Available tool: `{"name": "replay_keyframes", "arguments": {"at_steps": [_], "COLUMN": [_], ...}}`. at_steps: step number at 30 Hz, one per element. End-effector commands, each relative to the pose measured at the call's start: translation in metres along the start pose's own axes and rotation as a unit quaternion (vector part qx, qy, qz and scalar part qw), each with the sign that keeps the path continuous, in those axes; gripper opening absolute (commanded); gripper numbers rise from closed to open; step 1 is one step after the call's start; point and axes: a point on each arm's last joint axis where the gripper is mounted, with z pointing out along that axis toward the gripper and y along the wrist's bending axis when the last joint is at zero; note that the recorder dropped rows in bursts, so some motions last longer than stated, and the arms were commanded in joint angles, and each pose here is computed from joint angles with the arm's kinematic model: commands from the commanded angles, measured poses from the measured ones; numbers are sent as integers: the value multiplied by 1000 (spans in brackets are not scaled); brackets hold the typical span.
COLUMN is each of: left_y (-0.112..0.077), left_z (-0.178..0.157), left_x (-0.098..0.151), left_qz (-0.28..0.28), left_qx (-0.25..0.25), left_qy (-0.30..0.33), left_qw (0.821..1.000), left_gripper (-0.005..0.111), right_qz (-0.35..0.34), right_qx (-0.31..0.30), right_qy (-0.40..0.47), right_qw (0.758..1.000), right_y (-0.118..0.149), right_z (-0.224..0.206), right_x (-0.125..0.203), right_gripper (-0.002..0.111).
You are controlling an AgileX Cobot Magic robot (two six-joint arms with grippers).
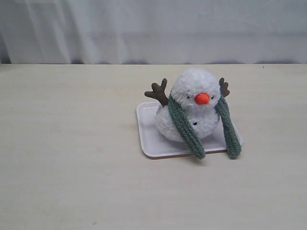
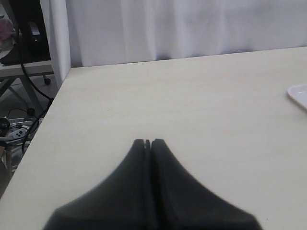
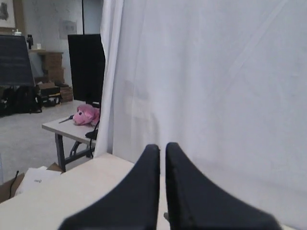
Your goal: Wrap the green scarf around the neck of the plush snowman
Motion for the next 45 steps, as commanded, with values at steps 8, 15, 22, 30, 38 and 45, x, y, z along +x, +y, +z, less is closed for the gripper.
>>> {"name": "replay_keyframes", "arguments": {"at_steps": [8, 15, 22, 30, 38, 45], "left_y": [0, 0, 0, 0, 0, 0], "left_z": [0, 0, 0, 0, 0, 0], "left_x": [-1, -1, -1, -1, -1, -1], "left_qz": [-3, -3, -3, -3, -3, -3], "left_qx": [2, 2, 2, 2, 2, 2], "left_qy": [-6, -6, -6, -6, -6, -6], "left_qw": [1000, 1000, 1000, 1000, 1000, 1000], "left_gripper": [0, 0, 0, 0, 0, 0], "right_qz": [-21, -30, -31, -36, -44, -52], "right_qx": [4, 6, 6, 18, 55, 86], "right_qy": [-88, -122, -123, -122, -118, -114], "right_qw": [996, 992, 992, 992, 991, 988], "right_y": [13, 18, 19, 19, 24, 26], "right_z": [-49, -68, -69, -68, -65, -62], "right_x": [-2, -1, -1, 0, 0, 0], "right_gripper": [4, 4, 4, 4, 4, 4]}}
